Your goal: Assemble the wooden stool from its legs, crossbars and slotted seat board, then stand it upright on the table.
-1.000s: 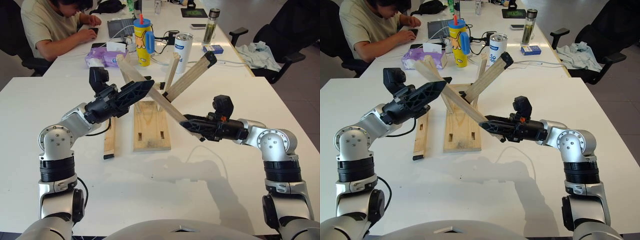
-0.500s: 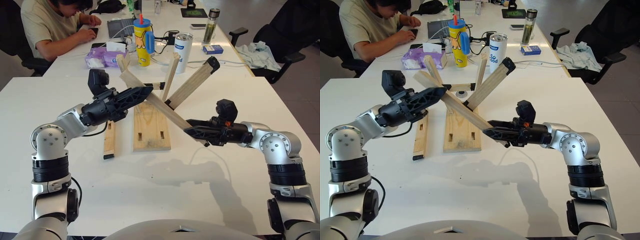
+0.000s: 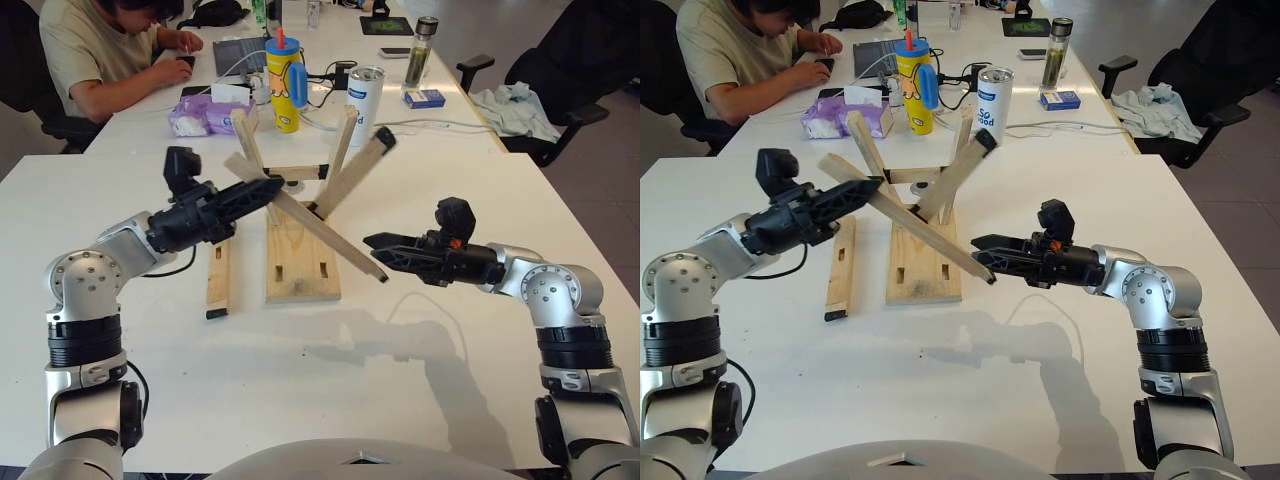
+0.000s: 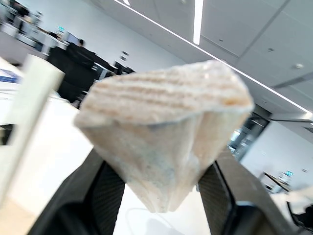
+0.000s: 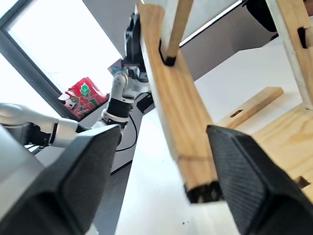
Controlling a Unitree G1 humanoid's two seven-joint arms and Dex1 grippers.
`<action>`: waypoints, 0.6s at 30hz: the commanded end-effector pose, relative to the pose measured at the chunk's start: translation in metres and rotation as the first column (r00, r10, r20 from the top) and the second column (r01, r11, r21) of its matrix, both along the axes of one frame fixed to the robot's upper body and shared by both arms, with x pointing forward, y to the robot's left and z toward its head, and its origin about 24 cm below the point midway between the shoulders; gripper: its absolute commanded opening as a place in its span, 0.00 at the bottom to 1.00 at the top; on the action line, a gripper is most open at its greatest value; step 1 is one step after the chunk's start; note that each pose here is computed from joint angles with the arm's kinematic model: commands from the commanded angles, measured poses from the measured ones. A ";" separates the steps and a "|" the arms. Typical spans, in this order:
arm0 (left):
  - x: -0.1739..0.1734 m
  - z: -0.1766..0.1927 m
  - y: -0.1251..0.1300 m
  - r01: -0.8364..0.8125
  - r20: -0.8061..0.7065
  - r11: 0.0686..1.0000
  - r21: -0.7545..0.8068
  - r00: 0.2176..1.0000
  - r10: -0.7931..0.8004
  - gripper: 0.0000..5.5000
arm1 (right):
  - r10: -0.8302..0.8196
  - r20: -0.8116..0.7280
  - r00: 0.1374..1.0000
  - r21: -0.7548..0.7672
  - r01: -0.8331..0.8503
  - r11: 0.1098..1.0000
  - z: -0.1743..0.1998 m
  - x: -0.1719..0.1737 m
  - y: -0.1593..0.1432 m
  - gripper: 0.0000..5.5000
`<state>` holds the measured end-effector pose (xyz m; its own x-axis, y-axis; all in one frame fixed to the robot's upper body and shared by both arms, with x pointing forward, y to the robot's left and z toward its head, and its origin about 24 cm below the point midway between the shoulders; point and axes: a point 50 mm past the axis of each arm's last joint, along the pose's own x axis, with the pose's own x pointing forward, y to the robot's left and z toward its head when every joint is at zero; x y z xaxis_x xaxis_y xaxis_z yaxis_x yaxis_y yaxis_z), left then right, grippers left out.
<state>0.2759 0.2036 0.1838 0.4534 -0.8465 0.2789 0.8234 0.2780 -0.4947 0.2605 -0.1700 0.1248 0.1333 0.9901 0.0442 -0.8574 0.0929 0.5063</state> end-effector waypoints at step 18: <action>-0.006 0.006 0.052 -0.255 0.187 0.953 0.164 0.957 0.223 0.37 | 0.171 0.761 0.626 -0.557 0.496 0.665 -0.077 0.026 0.026 0.74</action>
